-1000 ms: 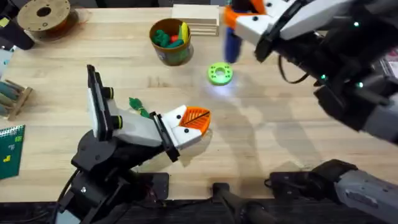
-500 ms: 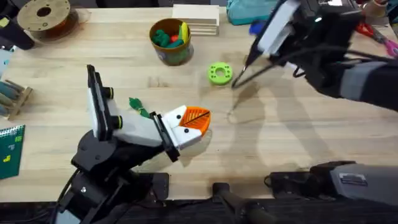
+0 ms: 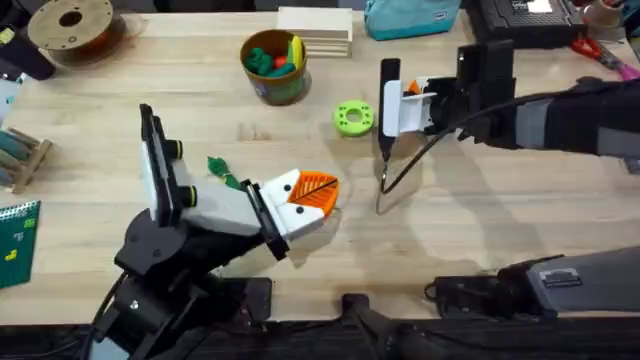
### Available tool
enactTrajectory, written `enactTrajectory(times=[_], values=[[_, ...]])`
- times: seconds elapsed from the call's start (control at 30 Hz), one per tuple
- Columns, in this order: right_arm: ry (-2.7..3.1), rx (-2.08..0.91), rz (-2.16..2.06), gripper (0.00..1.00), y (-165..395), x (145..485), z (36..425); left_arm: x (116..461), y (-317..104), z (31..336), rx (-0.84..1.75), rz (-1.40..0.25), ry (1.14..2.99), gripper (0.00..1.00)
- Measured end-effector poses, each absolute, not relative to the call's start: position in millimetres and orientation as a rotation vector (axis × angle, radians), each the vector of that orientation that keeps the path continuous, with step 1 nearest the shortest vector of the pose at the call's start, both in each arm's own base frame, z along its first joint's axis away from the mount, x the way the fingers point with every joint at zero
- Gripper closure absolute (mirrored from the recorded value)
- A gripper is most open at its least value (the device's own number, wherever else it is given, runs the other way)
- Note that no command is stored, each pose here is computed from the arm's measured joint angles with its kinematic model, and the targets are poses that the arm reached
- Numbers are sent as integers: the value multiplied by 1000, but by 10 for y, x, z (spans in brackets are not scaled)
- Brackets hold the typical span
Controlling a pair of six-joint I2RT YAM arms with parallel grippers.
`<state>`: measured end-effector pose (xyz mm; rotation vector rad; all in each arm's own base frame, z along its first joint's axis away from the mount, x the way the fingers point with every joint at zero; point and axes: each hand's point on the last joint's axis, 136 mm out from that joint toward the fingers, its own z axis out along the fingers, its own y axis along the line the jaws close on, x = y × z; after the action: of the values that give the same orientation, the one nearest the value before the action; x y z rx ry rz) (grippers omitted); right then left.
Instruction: Pick up the gripper from the table and insert it into the empty holder that is missing its gripper. Then pick up a screw, insert it into the mounting hole, and use the screwdriver to tighten it. Finally, clean up the table by picking up the vegetable and placing it into the bucket.
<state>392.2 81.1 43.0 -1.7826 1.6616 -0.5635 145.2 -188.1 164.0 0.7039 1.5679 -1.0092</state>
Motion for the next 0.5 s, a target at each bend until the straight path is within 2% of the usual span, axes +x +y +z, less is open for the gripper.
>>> enactTrajectory(times=[0.07,0.17,0.2,0.27,0.43,0.47,0.5], values=[[1663,-1795,-558,602,833,3914,450,1452,-1881,1640,704,-1009,1568,993],[1652,-1799,-567,171,885,3930,514,1452,-1881,1640,704,-1009,1568,993],[1649,-1794,-565,100,906,3939,552,1452,-1881,1640,704,-1009,1568,993],[1710,-1752,-524,69,968,3886,538,1452,-1881,1640,704,-1009,1568,993],[1867,-1591,-460,69,985,3820,546,1452,-1881,1640,704,-1009,1568,993],[1909,-1554,-431,69,997,3777,543,1452,-1881,1640,706,-1008,1567,950],[1950,-1521,-402,69,1001,3728,539,1453,-1880,1640,705,-1007,1567,795]])
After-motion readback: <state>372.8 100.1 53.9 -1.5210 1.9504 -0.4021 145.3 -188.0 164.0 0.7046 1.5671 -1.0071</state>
